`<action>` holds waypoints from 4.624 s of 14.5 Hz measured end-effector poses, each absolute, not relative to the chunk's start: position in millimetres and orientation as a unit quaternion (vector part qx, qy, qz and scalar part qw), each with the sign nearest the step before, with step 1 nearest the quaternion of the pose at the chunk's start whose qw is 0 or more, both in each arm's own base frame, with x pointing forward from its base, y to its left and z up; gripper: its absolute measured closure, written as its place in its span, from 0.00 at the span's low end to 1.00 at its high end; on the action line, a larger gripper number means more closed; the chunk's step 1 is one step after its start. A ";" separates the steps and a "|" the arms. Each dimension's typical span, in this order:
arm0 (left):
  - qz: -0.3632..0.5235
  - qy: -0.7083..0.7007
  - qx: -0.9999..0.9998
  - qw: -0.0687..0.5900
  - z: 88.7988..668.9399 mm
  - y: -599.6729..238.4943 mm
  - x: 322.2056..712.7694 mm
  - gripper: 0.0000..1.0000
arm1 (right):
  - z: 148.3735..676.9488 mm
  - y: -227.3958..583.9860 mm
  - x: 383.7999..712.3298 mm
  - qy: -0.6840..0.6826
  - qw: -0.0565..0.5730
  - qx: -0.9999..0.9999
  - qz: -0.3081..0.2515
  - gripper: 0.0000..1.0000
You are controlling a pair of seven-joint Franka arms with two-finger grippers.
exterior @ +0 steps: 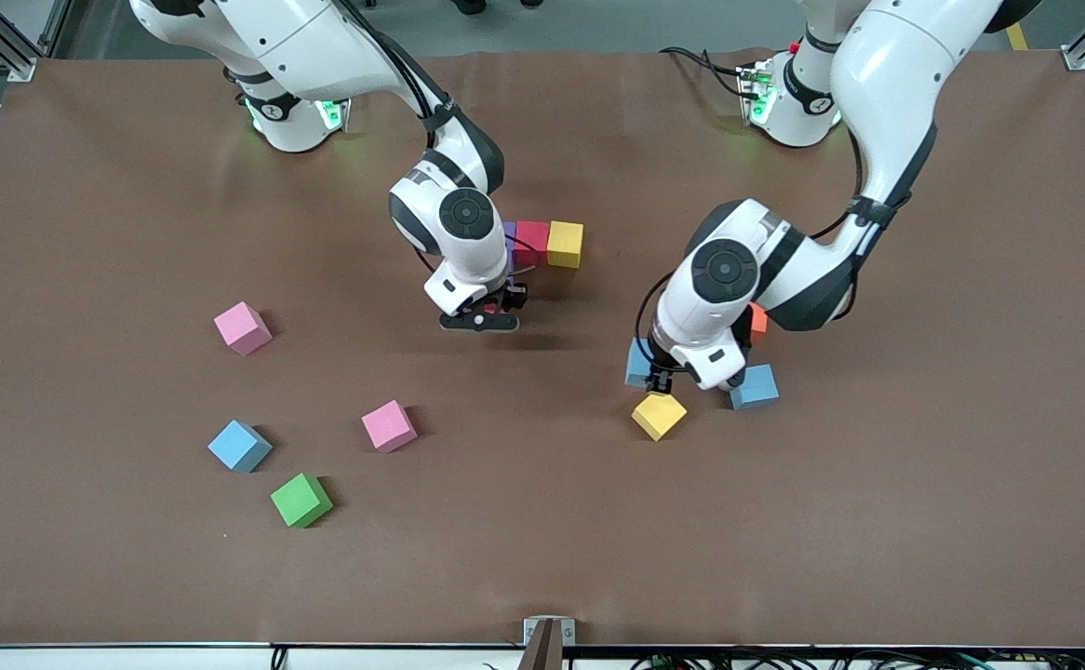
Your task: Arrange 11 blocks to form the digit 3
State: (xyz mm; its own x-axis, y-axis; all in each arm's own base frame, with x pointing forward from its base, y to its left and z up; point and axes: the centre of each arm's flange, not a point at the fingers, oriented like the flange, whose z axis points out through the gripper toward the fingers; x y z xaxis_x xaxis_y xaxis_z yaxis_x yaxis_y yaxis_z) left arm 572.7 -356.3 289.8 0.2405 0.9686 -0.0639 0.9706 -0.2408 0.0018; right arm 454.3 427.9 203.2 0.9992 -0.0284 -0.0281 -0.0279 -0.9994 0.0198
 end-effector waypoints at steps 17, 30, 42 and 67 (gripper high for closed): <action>-0.045 0.601 0.798 0.024 249.1 -414.0 540.0 0.39 | 203.3 428.1 454.0 -0.022 0.012 1.000 -0.015 0.47; -0.042 0.615 0.788 0.010 230.5 -403.5 544.8 0.39 | 203.2 427.8 453.5 -0.033 0.017 0.999 -0.019 0.47; -0.040 0.633 0.773 0.006 223.7 -402.0 545.6 0.39 | 203.5 428.7 453.0 -0.044 0.017 0.999 -0.019 0.47; -0.034 0.627 0.778 0.011 217.5 -403.9 545.6 0.39 | 203.1 432.4 449.4 -0.044 0.018 0.999 -0.020 0.32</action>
